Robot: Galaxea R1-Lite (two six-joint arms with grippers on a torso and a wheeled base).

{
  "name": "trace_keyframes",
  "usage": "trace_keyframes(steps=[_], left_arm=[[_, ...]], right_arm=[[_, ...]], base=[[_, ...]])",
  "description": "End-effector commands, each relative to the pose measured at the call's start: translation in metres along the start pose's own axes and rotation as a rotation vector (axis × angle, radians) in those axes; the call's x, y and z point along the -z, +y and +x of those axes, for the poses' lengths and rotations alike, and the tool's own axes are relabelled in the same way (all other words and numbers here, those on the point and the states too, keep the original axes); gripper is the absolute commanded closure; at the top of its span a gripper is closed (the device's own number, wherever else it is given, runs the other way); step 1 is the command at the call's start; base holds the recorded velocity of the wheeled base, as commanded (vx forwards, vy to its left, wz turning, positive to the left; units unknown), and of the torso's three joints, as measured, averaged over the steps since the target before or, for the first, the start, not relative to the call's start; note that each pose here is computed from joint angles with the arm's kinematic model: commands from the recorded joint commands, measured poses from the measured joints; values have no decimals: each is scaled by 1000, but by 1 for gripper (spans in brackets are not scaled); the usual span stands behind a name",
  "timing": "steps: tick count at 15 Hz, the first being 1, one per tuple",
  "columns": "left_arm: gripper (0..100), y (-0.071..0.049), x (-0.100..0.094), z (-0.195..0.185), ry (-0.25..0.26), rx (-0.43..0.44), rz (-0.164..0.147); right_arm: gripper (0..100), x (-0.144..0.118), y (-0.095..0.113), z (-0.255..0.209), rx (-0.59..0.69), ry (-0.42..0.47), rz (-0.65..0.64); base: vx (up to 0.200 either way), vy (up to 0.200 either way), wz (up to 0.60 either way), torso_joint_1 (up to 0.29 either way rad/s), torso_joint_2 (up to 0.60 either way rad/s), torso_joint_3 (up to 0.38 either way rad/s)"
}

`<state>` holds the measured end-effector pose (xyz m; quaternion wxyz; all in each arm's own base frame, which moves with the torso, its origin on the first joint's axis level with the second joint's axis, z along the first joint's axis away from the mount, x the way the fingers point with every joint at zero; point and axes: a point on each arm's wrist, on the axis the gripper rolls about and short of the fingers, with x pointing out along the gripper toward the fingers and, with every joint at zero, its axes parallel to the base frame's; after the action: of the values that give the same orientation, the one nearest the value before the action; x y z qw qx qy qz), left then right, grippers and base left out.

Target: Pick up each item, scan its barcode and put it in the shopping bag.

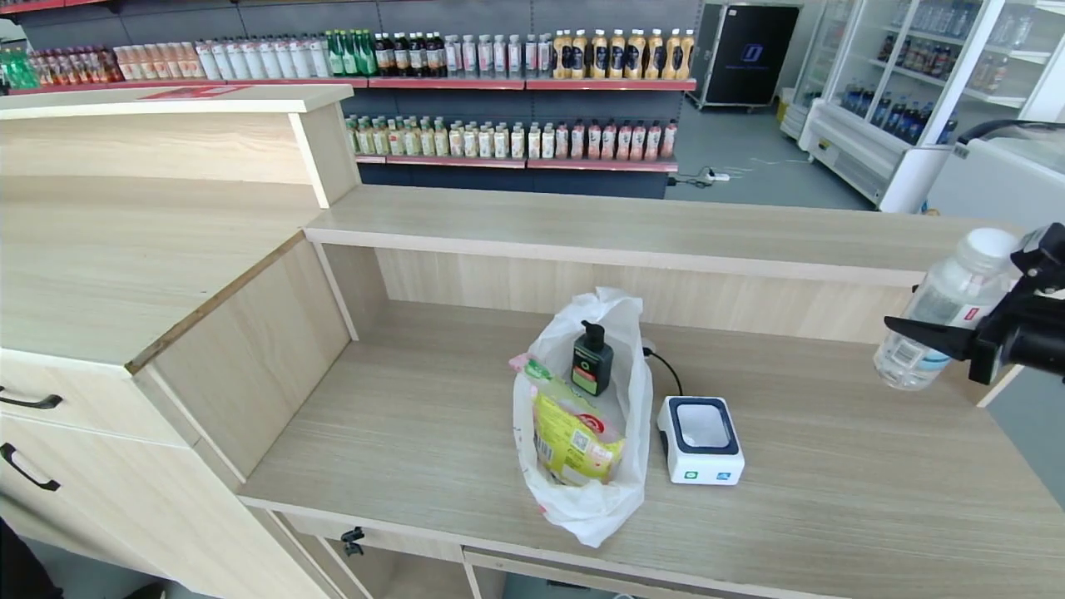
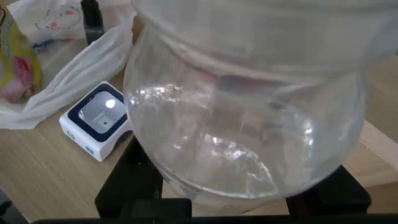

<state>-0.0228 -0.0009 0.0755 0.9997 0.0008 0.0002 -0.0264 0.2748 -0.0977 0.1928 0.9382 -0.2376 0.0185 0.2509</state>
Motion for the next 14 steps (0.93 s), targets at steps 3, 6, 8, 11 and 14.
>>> trace_keyframes(steps=[3,6,8,11,14], left_arm=[[0,0,0,0,1,-1,0],[0,0,0,0,1,-1,0],[0,0,0,0,1,1,0],[0,0,0,0,1,1,0],[0,0,0,0,1,1,0]], right_arm=[[100,24,8,34,-226,-138,-151],[100,31,22,44,-384,-301,-291],[100,36,27,52,-422,-334,-309],[100,46,27,67,-464,-365,-299],[100,52,27,80,-482,-386,-326]], base=[[0,0,0,0,0,0],[0,0,0,0,0,0],[0,0,0,0,0,0],[0,0,0,0,0,0],[0,0,0,0,0,0]])
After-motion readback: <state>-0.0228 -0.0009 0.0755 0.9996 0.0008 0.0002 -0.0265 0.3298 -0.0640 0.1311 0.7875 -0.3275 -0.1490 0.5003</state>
